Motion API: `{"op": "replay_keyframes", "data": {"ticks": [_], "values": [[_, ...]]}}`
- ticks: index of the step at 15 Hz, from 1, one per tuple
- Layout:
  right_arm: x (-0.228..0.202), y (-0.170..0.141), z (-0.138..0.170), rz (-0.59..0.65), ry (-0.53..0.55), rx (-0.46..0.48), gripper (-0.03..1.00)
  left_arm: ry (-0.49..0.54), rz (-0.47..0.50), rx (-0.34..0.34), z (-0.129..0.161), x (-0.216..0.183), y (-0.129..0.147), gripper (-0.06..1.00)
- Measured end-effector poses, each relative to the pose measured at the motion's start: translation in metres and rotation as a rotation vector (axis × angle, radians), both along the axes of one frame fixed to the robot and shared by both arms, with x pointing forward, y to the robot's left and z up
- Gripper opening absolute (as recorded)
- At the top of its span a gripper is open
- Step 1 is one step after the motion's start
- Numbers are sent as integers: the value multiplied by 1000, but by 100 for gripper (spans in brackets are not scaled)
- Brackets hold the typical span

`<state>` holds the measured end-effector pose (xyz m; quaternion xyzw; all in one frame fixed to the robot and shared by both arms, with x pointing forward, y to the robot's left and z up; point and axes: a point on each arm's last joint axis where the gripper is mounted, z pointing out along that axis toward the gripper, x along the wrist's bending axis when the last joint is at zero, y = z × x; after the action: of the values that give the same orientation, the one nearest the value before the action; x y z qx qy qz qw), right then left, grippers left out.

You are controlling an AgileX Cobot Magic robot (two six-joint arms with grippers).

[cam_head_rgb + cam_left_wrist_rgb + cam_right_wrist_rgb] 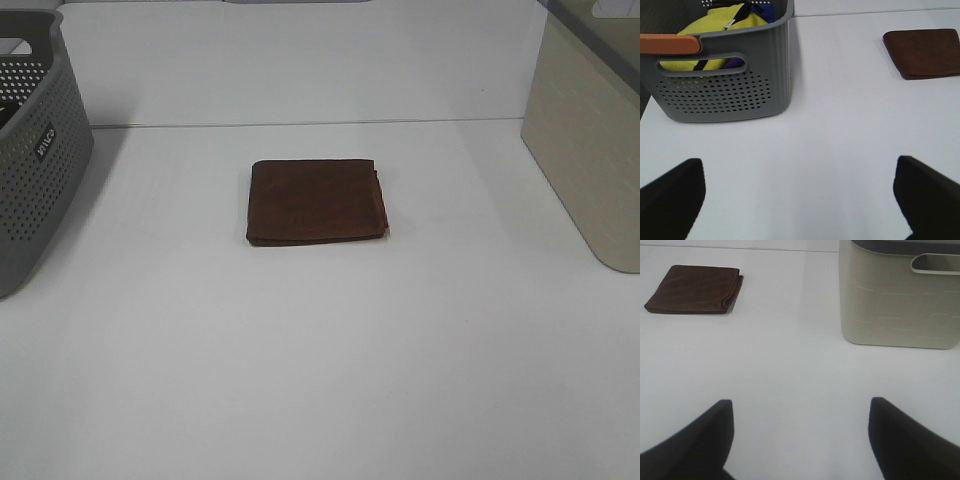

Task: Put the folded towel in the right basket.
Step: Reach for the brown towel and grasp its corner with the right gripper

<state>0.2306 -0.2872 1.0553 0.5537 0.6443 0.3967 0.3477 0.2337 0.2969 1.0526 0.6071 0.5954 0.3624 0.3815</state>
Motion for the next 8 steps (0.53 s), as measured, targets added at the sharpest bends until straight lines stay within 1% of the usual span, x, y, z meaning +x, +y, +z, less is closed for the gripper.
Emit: {"op": "replay_keyframes", "data": {"ticks": [8], "values": [[0, 0, 0, 0, 0, 0, 71, 0, 0, 0, 0, 0, 0, 97]]}}
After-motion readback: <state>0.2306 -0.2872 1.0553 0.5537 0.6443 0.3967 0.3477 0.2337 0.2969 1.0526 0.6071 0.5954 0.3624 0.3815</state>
